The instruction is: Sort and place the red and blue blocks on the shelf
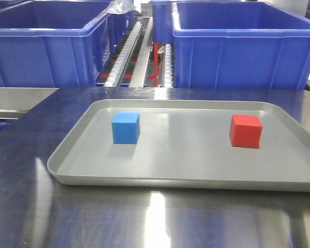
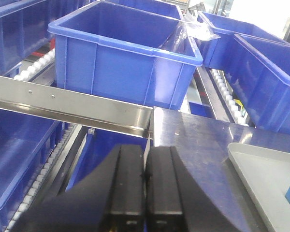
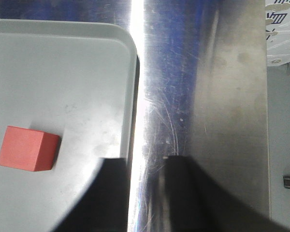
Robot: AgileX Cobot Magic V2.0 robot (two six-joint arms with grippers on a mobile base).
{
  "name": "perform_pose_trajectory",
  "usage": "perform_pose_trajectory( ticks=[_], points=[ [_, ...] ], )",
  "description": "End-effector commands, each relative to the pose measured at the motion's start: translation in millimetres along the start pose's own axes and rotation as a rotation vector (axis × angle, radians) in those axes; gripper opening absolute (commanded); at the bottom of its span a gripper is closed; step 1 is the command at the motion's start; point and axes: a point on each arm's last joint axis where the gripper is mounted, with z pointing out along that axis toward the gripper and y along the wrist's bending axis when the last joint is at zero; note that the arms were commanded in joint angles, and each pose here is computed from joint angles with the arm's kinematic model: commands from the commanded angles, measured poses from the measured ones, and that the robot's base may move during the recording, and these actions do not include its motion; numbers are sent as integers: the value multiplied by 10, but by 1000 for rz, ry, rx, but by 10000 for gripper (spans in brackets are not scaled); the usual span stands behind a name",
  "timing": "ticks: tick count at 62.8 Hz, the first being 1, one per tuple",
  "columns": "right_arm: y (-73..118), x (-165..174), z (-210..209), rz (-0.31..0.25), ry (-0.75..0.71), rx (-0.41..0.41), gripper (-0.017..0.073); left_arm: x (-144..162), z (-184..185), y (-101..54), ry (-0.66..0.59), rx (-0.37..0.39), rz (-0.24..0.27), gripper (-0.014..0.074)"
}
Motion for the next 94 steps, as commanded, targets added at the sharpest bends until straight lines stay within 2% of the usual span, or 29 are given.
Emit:
perform_pose_trajectory(
  ticks=[1,29,58,64,69,75,82,94],
  points=[
    [44,-149,-138,-14,-112,-19,453,5,-5,-4,-78,27,-5,124],
    [302,-135,-124,-67,-134,-100,456,5,-5,-4,-78,27,-5,124],
    [510,-90,122,-94,-60,-149,459,5,-5,-4,-78,27,-5,124],
    [554,-73,172,-106,-46,-155,491,5,-5,-4,-78,27,-5,124],
    [587,-68,206,-105,-43,-165,556,5,-5,-4,-78,27,-5,124],
    [603,-66,245,-78,-34,-178,617,5,-5,-4,-78,27,-5,124],
    [618,-60,299,-67,-22,-183,617,5,-5,-4,-78,27,-5,124],
    [757,-39,371,-93,-32,-213,617,5,-5,-4,-78,27,-5,124]
  ],
)
